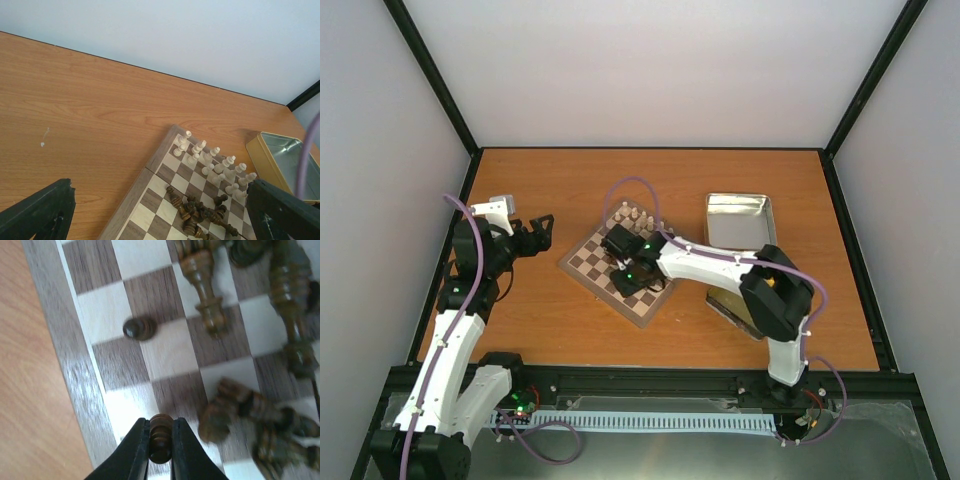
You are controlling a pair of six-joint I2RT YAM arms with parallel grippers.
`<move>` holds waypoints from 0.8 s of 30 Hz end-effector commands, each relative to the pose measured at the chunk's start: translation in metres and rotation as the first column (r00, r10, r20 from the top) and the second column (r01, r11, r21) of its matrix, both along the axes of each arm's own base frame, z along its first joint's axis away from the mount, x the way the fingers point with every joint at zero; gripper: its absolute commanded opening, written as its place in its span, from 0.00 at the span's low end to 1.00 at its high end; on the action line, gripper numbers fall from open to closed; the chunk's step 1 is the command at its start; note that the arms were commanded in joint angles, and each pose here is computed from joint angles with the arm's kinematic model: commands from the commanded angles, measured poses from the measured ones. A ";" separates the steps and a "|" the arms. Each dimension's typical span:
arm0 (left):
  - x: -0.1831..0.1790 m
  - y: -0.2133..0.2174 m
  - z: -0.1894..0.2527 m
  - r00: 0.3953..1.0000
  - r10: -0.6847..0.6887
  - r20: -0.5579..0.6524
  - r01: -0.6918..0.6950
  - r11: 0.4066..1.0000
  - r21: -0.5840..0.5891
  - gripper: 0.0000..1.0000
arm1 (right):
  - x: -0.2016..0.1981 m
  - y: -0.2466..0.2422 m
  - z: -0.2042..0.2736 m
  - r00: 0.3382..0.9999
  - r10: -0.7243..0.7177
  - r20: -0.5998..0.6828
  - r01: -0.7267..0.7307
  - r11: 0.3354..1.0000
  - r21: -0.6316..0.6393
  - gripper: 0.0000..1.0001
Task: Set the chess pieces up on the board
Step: Pick up the chess piece from the chessboard, then place the chess piece on the chessboard.
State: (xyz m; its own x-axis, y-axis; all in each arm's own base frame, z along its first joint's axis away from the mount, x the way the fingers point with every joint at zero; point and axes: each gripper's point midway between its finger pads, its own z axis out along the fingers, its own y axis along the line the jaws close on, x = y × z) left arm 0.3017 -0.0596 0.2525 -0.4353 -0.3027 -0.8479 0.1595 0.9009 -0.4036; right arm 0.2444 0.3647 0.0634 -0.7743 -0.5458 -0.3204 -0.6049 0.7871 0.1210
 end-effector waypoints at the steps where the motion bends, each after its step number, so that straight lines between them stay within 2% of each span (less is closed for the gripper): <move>1: 0.001 -0.003 0.010 0.999 -0.022 0.047 0.021 1.000 0.018 0.95 | -0.014 -0.023 0.013 0.999 -0.040 0.015 0.040 0.999 -0.006 0.10; 5: 0.001 -0.005 0.010 0.998 -0.034 0.047 0.034 0.999 0.017 0.95 | -0.022 -0.044 0.006 0.997 -0.079 0.022 0.080 0.996 -0.031 0.10; 14: 0.001 -0.007 0.007 0.998 -0.046 0.038 0.046 0.999 0.016 0.95 | -0.024 -0.056 -0.010 0.991 -0.128 0.024 0.129 0.990 -0.050 0.11; 16: 0.000 -0.008 0.008 0.997 -0.055 0.045 0.054 0.998 0.028 0.99 | -0.022 -0.056 -0.011 0.990 -0.134 0.039 0.136 0.989 -0.052 0.11; 21: 0.000 0.001 0.006 0.999 -0.008 0.038 0.006 0.999 0.048 1.00 | -0.020 -0.055 -0.007 0.989 -0.139 0.041 0.141 0.989 -0.043 0.15; 24: 0.001 0.000 0.005 0.999 -0.010 0.033 0.009 0.999 0.044 1.00 | -0.022 -0.054 0.001 0.990 -0.139 0.041 0.140 0.990 -0.021 0.22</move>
